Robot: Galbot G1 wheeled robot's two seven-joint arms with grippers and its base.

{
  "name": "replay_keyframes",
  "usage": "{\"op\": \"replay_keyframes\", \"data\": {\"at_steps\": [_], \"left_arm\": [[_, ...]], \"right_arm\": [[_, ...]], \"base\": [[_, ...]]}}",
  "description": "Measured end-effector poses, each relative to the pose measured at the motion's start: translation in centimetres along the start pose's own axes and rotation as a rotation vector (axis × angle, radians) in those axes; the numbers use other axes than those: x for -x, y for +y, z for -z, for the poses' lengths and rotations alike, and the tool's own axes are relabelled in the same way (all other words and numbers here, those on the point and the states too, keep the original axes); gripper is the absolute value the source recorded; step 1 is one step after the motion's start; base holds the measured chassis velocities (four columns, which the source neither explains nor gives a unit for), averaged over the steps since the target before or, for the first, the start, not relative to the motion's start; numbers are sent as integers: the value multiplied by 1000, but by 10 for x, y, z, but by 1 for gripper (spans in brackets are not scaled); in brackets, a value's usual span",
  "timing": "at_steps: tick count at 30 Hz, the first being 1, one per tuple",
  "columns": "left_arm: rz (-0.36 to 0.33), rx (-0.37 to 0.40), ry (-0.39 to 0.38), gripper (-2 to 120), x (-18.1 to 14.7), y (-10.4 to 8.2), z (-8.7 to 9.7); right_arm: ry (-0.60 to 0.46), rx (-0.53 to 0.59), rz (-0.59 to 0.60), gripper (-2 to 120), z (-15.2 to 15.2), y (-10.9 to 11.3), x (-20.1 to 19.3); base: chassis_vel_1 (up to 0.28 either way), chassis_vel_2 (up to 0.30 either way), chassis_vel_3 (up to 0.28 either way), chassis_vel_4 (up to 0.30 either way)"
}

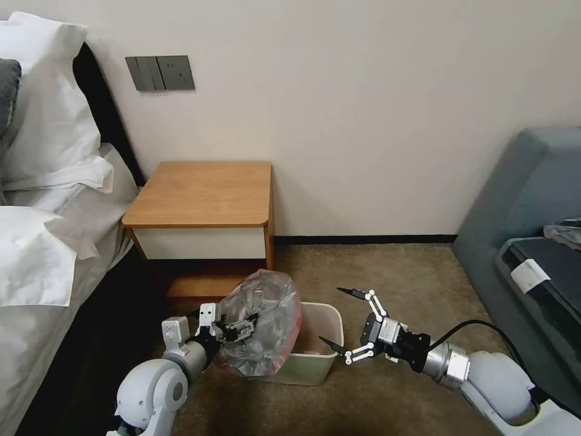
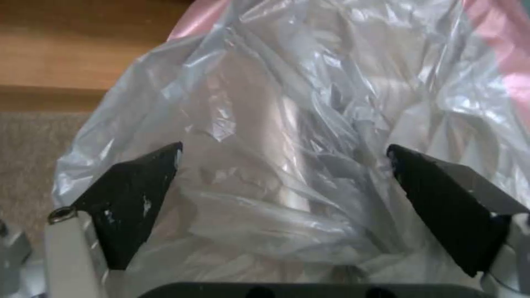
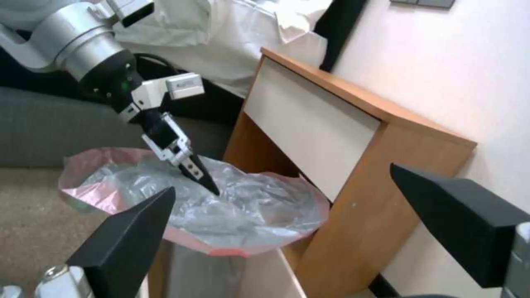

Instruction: Pick up the garbage bag from the table and place it over the trash can.

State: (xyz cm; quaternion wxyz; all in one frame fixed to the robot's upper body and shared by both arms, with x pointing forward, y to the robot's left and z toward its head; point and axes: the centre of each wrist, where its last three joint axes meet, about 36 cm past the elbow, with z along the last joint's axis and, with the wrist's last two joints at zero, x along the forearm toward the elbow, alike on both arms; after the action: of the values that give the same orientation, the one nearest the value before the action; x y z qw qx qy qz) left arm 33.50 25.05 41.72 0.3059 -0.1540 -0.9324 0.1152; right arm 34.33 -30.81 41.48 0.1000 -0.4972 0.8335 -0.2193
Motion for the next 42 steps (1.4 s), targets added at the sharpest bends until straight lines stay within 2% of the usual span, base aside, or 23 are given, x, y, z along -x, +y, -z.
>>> {"op": "replay_keyframes", "data": {"at_steps": [5, 7, 9, 12, 13, 15, 16, 18, 20, 21, 22, 25, 29, 32, 34, 36, 37, 38, 40, 41, 42], "left_arm": [[-14, 33, 13, 87, 8, 1, 0], [-6, 46, 26, 75, 12, 2, -3], [-2, 56, 31, 73, 13, 1, -4], [8, 75, 41, 59, 13, 0, -6], [8, 75, 41, 59, 13, 0, -6], [15, 82, 42, 47, 12, 0, -7], [15, 82, 42, 47, 12, 0, -7], [25, 89, 38, 34, 10, -2, -6], [31, 89, 36, 31, 8, -2, -6], [42, 89, 33, 23, 6, -3, -6], [42, 89, 33, 23, 6, -3, -6], [58, 90, 32, 10, 2, -5, -7], [82, 94, 28, 7, -5, -7, -8], [93, 96, 18, 7, -12, -12, -7], [101, 98, -21, 7, -24, -19, -5], [101, 98, -21, 7, -24, -19, -5], [92, 99, -117, 7, -35, -27, -2], [92, 99, -117, 7, -35, -27, -2], [75, 105, -225, 7, -42, -32, 1], [75, 105, -225, 7, -42, -32, 1], [67, 105, -268, 7, -42, -32, 1]], "right_arm": [[-1, 2, 2, 100, 0, 3, 0], [-3, 1, 1, 100, 1, 5, -1], [-4, 1, 1, 100, 1, 6, -1], [-6, -3, 0, 100, 2, 6, -2], [-6, -3, 0, 100, 2, 6, -2], [-8, -5, 0, 100, 2, 6, -2], [-8, -5, 0, 100, 2, 6, -2], [-9, -6, 3, 100, 2, 7, 0], [-9, -6, 3, 100, 2, 7, 0], [-9, -6, 4, 100, 2, 8, 1], [-9, -6, 4, 100, 2, 8, 1], [-10, -5, 6, 100, 2, 9, 2], [-25, 10, -7, 100, 3, 12, 5], [-50, 90, -72, 100, 10, 23, 13], [-73, 244, -209, 100, 27, 41, 29], [-73, 244, -209, 100, 27, 41, 29], [-96, 420, -320, 100, 49, 57, 48], [-96, 420, -320, 100, 49, 57, 48], [-117, 614, -381, 100, 80, 70, 63], [-117, 614, -381, 100, 80, 70, 63], [-132, 680, -386, 100, 93, 74, 69]], "base": [[0, 0, 0, 0], [0, 0, 0, 0], [0, 0, 0, 0], [0, 0, 0, 0], [0, 0, 0, 0], [0, 0, 0, 0], [0, 0, 0, 0], [0, 0, 0, 0], [0, 0, 0, 0], [0, 0, 0, 0], [0, 0, 0, 0], [0, 0, 0, 0], [0, 0, 0, 0], [0, 0, 0, 0], [0, 0, 0, 0], [0, 0, 0, 0], [0, 0, 0, 0], [0, 0, 0, 0], [0, 0, 0, 0], [0, 0, 0, 0], [0, 0, 0, 0]]}}
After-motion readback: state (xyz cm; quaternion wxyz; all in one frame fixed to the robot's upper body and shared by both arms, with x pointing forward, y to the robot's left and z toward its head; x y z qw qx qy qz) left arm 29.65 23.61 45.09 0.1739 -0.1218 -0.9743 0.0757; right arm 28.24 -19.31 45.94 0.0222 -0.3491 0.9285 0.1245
